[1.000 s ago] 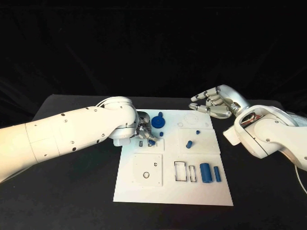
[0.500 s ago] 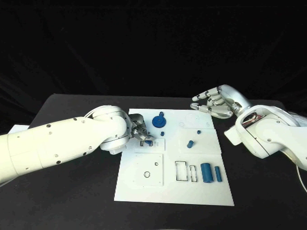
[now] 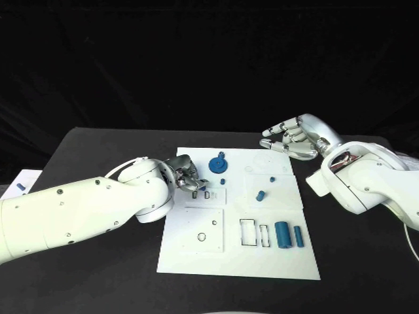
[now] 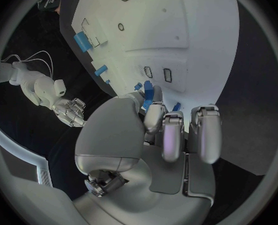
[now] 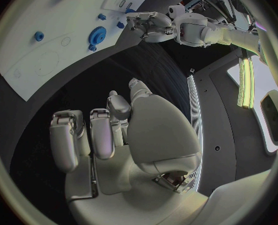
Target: Assemble the parts on the task board
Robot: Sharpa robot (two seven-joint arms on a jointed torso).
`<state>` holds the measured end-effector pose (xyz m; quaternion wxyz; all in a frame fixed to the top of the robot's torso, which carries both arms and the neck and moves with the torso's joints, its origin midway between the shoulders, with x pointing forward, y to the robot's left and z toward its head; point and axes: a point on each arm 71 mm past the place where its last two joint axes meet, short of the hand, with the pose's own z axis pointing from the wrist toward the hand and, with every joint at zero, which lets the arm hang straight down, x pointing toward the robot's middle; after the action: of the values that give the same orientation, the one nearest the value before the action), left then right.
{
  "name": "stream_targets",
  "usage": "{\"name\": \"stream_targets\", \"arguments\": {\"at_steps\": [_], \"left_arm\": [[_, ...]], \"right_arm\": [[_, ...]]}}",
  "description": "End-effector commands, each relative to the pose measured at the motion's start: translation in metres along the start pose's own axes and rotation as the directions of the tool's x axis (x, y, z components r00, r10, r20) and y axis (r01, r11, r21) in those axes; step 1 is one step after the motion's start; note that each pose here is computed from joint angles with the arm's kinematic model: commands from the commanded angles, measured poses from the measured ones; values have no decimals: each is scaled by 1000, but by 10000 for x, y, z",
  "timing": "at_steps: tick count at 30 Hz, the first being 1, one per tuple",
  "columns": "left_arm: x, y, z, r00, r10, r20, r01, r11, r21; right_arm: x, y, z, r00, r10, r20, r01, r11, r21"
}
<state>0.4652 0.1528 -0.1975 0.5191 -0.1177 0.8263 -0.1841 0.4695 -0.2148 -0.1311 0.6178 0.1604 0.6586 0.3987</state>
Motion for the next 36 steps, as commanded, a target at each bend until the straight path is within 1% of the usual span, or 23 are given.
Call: {"name": "stream_targets", "arguments": {"at_steps": [1,7,16,24,30,36], "left_arm": [[-30,-45,-10,997,4,74,-8,999,45],[34,-67,0,999,27,42,-29,999,39],[128,-74,51,999,50,-5,-49,999,21],[159,-61,70,998,62,-25,-62,998,8],[182,-50,70,995,87,-57,-87,996,1],[197,-46,69,992,102,-76,-102,995,-3]], "right_arm": [[7,2,-3,1000,-3,-7,3,1000,-6],[8,0,-4,1000,-2,-8,2,1000,-6],[10,-3,-5,1000,-2,-8,1,1000,-6],[10,-6,-7,1000,-1,-9,1,1000,-4],[10,-9,-8,1000,-1,-11,1,1000,-3],[11,-10,-8,1000,0,-11,0,1000,-3]]}}
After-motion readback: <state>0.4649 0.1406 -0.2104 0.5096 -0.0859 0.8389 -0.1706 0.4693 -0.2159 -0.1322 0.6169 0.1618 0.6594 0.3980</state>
